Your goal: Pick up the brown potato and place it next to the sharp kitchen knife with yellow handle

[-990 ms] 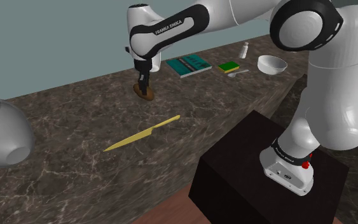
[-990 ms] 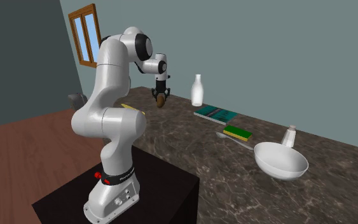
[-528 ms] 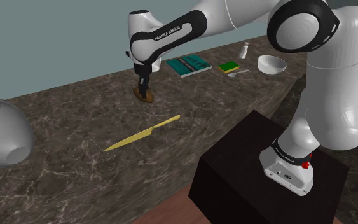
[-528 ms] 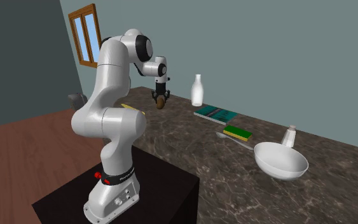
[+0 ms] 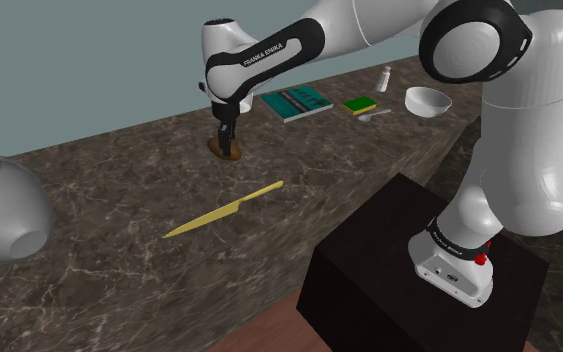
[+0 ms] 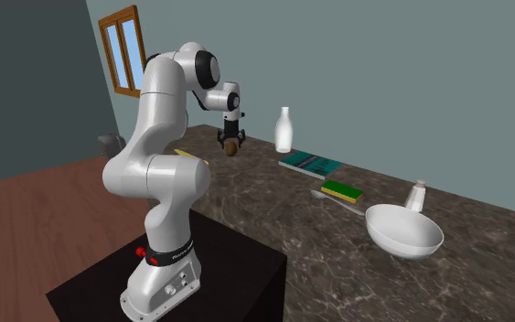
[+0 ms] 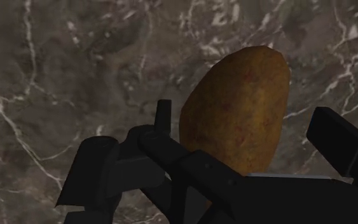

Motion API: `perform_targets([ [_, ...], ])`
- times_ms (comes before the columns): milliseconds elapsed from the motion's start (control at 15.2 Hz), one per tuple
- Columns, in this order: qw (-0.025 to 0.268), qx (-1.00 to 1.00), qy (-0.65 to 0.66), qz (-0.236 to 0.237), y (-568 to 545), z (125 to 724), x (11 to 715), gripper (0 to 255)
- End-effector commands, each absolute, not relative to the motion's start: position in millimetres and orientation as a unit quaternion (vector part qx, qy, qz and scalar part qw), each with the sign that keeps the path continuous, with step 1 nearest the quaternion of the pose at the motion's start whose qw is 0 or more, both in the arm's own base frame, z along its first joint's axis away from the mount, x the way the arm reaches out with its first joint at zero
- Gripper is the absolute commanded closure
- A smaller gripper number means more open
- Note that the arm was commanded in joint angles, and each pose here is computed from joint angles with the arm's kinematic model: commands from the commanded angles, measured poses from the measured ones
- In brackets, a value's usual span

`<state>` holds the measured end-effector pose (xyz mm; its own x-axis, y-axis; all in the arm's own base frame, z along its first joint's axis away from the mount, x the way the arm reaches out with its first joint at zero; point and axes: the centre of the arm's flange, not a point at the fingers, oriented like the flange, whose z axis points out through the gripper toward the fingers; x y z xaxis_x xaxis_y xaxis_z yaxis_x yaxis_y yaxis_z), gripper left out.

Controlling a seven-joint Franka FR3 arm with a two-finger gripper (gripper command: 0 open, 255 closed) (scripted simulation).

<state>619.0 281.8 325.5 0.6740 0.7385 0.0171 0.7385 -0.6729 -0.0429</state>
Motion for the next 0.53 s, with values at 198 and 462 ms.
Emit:
perform_targets([
  [198, 0.023, -0.915, -0.404, 0.001, 280, 352, 620, 0],
  [462, 0.023, -0.915, -0.404, 0.001, 279, 376, 621, 0],
])
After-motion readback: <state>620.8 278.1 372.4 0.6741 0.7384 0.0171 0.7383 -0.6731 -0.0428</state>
